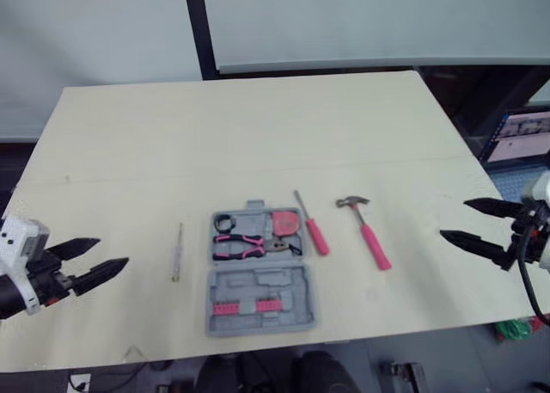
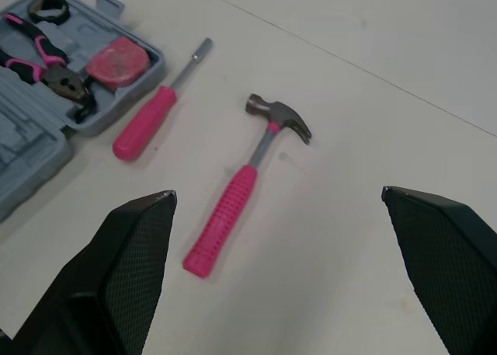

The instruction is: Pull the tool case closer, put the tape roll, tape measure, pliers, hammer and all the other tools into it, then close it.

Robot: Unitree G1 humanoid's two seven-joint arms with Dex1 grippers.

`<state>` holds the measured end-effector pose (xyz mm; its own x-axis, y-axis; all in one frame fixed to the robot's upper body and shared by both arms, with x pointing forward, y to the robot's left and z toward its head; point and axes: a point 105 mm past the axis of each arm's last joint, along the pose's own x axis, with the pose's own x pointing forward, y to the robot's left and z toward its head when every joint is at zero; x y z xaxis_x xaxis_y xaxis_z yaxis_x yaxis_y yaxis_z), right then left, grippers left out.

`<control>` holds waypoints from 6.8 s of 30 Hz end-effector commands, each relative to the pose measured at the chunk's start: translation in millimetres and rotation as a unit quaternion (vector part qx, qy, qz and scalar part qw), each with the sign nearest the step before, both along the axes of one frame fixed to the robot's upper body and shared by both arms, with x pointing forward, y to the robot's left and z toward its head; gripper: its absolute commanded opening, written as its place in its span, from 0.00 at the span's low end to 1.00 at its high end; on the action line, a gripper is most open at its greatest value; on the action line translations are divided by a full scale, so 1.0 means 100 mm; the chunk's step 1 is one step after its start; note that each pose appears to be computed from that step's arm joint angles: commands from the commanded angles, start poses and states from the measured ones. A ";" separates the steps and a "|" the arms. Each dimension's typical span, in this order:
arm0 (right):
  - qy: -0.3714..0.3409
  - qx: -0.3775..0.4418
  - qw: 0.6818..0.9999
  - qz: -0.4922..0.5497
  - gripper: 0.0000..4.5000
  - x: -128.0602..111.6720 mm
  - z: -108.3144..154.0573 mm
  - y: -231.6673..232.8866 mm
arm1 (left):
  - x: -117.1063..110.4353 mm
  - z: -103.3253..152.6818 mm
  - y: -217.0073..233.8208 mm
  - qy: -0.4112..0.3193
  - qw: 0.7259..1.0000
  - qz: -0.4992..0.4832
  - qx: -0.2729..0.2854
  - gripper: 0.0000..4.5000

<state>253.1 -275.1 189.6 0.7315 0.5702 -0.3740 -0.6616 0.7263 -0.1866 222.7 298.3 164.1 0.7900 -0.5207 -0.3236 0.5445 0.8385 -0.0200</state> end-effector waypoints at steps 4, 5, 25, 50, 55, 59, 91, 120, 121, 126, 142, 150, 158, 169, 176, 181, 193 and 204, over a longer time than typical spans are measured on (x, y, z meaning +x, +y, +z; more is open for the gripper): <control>-0.023 0.010 0.998 0.062 1.00 -0.05 0.14 0.35 | 0.04 0.02 0.00 -0.005 0.999 0.032 -0.011 1.00; -0.023 0.012 0.997 0.074 1.00 -0.05 0.16 0.40 | 0.04 -0.01 -0.01 -0.003 0.999 0.041 -0.014 1.00; -0.004 0.065 0.930 0.363 1.00 -0.27 0.16 1.64 | 0.14 -0.79 -0.64 0.070 0.964 0.255 -0.008 1.00; -0.040 0.095 0.935 0.339 1.00 -0.23 -0.05 2.02 | 0.58 -1.09 -0.75 0.072 0.976 0.203 0.036 1.00; -0.038 0.099 0.937 0.332 1.00 -0.23 -0.06 2.01 | 0.66 -1.16 -0.76 0.073 0.974 0.206 0.052 0.89; -0.038 0.101 0.938 0.329 1.00 -0.23 -0.06 2.01 | 0.69 -1.19 -0.85 0.072 0.976 0.198 0.050 0.89; -0.024 0.081 0.946 0.314 1.00 -0.25 -0.15 1.86 | 0.84 -0.61 -0.80 -0.012 0.988 0.111 0.111 0.01; 0.093 -0.016 0.958 0.272 1.00 -0.51 -0.43 1.22 | 0.55 -0.42 -2.23 0.099 0.820 -0.434 0.359 0.01; 0.092 -0.015 0.958 0.270 1.00 -0.51 -0.43 1.22 | 0.57 -0.43 -2.23 0.099 0.820 -0.430 0.363 0.01; 0.092 -0.013 0.960 0.265 1.00 -0.52 -0.42 1.21 | 0.62 -0.46 -2.18 0.097 0.816 -0.421 0.384 0.01; 0.089 -0.006 0.963 0.253 1.00 -0.50 -0.45 1.22 | 0.66 -0.70 -2.15 0.100 0.797 -0.421 0.422 0.01; 0.087 -0.002 0.964 0.251 1.00 -0.50 -0.46 1.23 | 0.60 -0.71 -2.25 0.109 0.795 -0.429 0.415 0.01; 0.083 0.006 0.965 0.248 1.00 -0.50 -0.45 1.25 | 0.56 -0.77 -2.29 0.111 0.794 -0.428 0.417 0.01; 0.081 0.006 0.966 0.247 1.00 -0.49 -0.46 1.25 | 0.51 -0.75 -2.36 0.121 0.808 -0.424 0.390 0.01; 0.078 0.008 0.966 0.247 1.00 -0.48 -0.46 1.26 | 0.57 -0.61 -2.24 0.118 0.817 -0.412 0.386 0.39; 0.078 0.008 0.966 0.247 1.00 -0.49 -0.45 1.26 | 0.56 -0.28 -2.15 0.097 0.836 -0.418 0.343 0.83; 0.076 0.011 0.965 0.252 1.00 -0.43 -0.43 1.27 | 0.57 -0.54 -1.88 -0.087 0.888 -0.449 0.042 0.43; 0.075 0.008 0.965 0.250 1.00 -0.37 -0.42 1.26 | 0.64 -1.06 -1.92 -0.066 0.892 -0.443 0.066 0.01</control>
<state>216.5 -149.5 142.6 0.3032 0.8399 -0.4502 -0.9465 0.3203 -0.0398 283.3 107.4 57.8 0.1120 -0.9278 -0.3558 0.9888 0.0685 0.1328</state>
